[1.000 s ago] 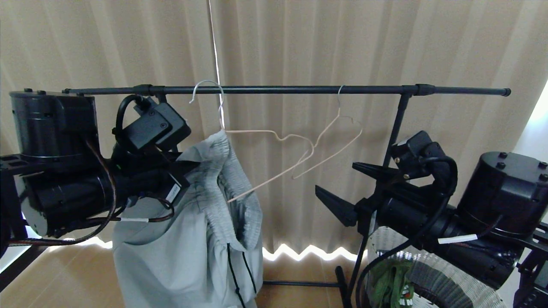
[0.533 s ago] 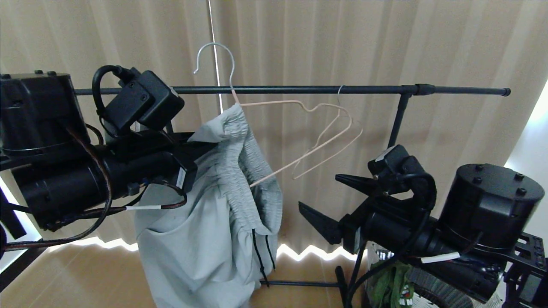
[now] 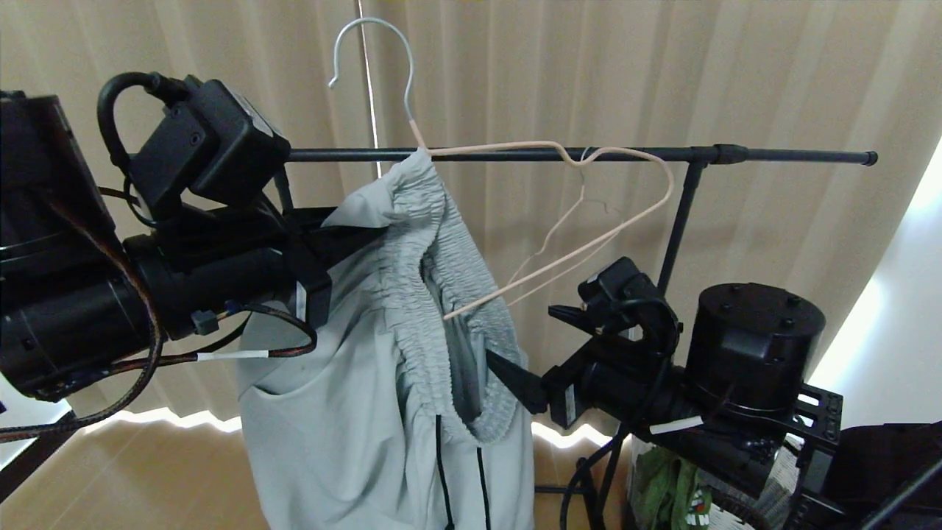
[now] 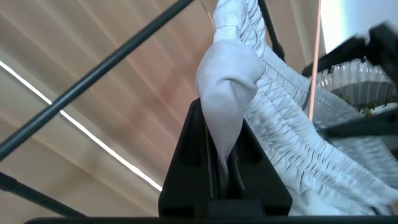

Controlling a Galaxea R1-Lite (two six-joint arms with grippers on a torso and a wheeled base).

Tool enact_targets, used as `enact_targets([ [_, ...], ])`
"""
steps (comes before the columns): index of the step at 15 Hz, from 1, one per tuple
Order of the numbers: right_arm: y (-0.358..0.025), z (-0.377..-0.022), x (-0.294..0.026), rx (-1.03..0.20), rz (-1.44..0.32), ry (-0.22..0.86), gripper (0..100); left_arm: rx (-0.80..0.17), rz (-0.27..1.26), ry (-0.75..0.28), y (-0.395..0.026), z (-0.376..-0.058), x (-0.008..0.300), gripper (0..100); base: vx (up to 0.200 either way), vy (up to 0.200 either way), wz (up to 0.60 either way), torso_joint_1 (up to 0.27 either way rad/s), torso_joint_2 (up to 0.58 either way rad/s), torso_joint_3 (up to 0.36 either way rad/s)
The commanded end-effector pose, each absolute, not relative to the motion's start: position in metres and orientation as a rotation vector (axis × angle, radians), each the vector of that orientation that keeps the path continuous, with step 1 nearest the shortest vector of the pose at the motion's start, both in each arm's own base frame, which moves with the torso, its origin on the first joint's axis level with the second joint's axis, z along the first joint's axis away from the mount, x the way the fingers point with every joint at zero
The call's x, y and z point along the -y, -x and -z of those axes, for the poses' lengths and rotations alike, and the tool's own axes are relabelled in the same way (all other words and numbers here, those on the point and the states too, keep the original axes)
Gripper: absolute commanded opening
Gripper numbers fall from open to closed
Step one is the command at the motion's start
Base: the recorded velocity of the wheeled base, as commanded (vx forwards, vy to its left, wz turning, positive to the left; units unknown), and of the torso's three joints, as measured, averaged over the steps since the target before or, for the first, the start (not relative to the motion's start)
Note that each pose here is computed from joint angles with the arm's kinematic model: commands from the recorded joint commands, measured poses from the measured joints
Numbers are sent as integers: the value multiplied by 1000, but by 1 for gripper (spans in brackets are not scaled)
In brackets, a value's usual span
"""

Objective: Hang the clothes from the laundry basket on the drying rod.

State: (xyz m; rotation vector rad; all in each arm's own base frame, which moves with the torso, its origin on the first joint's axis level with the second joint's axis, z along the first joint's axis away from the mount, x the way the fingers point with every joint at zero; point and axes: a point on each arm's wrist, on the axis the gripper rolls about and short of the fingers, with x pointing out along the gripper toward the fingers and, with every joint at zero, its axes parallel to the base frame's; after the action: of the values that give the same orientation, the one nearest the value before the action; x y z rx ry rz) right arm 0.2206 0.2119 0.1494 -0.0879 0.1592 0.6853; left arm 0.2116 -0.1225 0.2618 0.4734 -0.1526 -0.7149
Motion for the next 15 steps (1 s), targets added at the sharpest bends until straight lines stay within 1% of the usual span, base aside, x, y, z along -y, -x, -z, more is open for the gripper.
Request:
enact_targets([
  [1,-223,-144,-214,-176,-685,96,100,164,719,-471,-210,-264,123,0,0,0,0,0,0,0],
  [2,-222,-144,-213,-176,-683,96,0,168,719,-469,-209,-264,123,0,0,0,0,0,0,0],
  [4,-221,-146,-211,-170,-679,93,0,172,717,-474,-209,-264,123,0,0,0,0,0,0,0],
  [5,-221,-149,-208,-149,-671,83,0,171,711,-476,-210,-264,122,0,0,0,0,0,0,0],
  [8,-233,-154,-187,-115,-591,69,0,184,694,-482,-208,-268,117,0,0,0,0,0,0,0],
  [10,-250,-161,-166,-94,-507,56,0,170,685,-508,-206,-262,113,0,0,0,0,0,0,0],
  [12,-263,-167,-148,-75,-438,47,0,150,674,-557,-202,-251,106,0,0,0,0,0,0,0],
  [15,-278,-177,-133,-42,-372,35,0,128,656,-642,-194,-237,95,0,0,0,0,0,0,0],
])
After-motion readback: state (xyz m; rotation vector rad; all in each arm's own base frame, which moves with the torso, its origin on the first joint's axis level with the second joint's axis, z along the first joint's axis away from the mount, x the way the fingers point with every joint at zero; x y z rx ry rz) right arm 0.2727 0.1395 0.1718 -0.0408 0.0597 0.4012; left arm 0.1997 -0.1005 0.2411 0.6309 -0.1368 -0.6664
